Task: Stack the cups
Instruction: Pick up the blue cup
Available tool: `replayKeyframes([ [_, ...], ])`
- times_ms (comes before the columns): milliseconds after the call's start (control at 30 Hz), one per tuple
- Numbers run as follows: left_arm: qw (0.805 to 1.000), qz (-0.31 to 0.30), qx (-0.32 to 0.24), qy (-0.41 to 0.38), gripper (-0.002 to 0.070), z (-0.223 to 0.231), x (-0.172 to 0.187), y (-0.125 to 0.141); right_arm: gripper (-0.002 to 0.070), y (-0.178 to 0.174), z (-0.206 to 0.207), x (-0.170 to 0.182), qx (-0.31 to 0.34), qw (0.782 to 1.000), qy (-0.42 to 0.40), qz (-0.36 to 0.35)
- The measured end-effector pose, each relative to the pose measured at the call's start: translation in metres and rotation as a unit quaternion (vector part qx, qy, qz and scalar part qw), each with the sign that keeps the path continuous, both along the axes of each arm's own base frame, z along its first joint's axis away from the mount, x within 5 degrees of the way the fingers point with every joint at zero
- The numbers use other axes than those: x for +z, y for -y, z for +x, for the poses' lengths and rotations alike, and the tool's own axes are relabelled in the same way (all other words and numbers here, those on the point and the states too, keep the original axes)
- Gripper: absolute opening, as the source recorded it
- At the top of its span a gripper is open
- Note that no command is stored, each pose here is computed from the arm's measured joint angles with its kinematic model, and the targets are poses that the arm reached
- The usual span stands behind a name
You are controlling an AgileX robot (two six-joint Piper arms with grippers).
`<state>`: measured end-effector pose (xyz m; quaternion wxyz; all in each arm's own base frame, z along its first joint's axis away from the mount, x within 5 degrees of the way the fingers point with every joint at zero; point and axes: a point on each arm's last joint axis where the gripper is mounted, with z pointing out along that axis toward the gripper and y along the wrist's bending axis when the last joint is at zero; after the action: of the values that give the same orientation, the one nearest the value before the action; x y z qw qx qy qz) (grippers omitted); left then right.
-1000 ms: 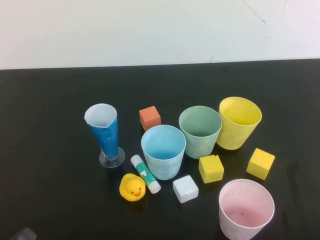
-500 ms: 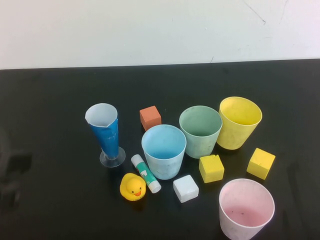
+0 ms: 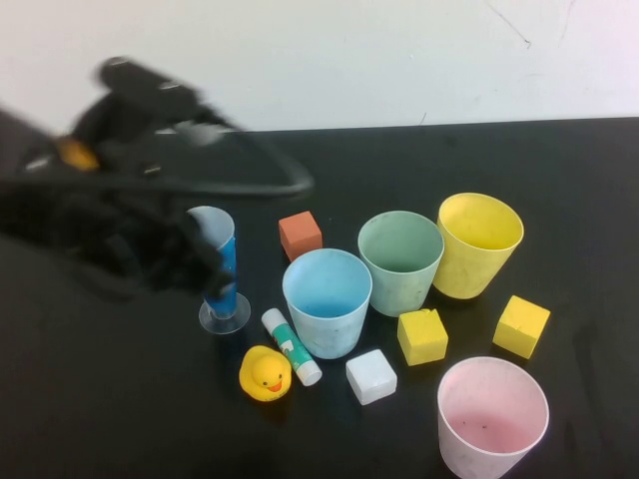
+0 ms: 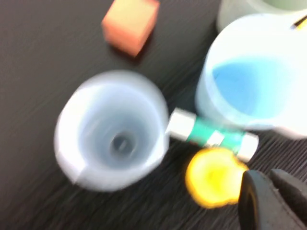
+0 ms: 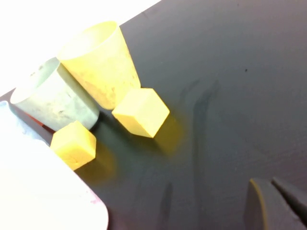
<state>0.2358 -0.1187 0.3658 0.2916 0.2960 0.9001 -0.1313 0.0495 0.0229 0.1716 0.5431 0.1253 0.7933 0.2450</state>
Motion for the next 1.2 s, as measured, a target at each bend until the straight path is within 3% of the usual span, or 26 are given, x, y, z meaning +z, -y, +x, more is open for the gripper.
replayKeyframes([
  [133,1.0,-0.002,-0.023,-0.013,0.0072,0.021,0.002,0.031,-0.0003,0.0,0.0,0.0,0.002,1.0,0.001,-0.004],
  [400,0.994,0.04,-0.032,-0.098,0.0412,0.074,-0.019,0.07,-0.0003,0.0,0.0,0.0,0.006,1.0,0.004,-0.013],
  [667,0.986,0.093,-0.007,-0.138,0.0465,0.12,-0.06,0.088,-0.0003,-0.001,0.0,0.001,0.014,1.0,0.01,-0.025],
  [800,0.982,0.111,-0.003,-0.151,0.0424,0.126,-0.074,0.089,-0.0003,-0.001,0.0,0.0,0.015,1.0,0.01,-0.025],
  [900,0.98,0.118,-0.003,-0.158,0.0257,0.129,-0.081,0.09,-0.0003,-0.001,0.0,0.0,0.016,1.0,0.009,-0.025],
  [933,0.98,0.119,-0.003,-0.159,0.0172,0.129,-0.082,0.09,-0.0003,-0.001,0.0,0.0,0.016,1.0,0.009,-0.025],
  [1000,0.98,0.12,-0.004,-0.159,0.0082,0.129,-0.081,0.09,-0.0003,-0.001,0.0,0.0,0.017,0.999,0.009,-0.026],
  [1200,0.984,0.114,-0.003,-0.138,0.0013,0.123,-0.063,0.086,-0.0003,-0.002,0.0,0.0,0.019,0.999,0.008,-0.025],
])
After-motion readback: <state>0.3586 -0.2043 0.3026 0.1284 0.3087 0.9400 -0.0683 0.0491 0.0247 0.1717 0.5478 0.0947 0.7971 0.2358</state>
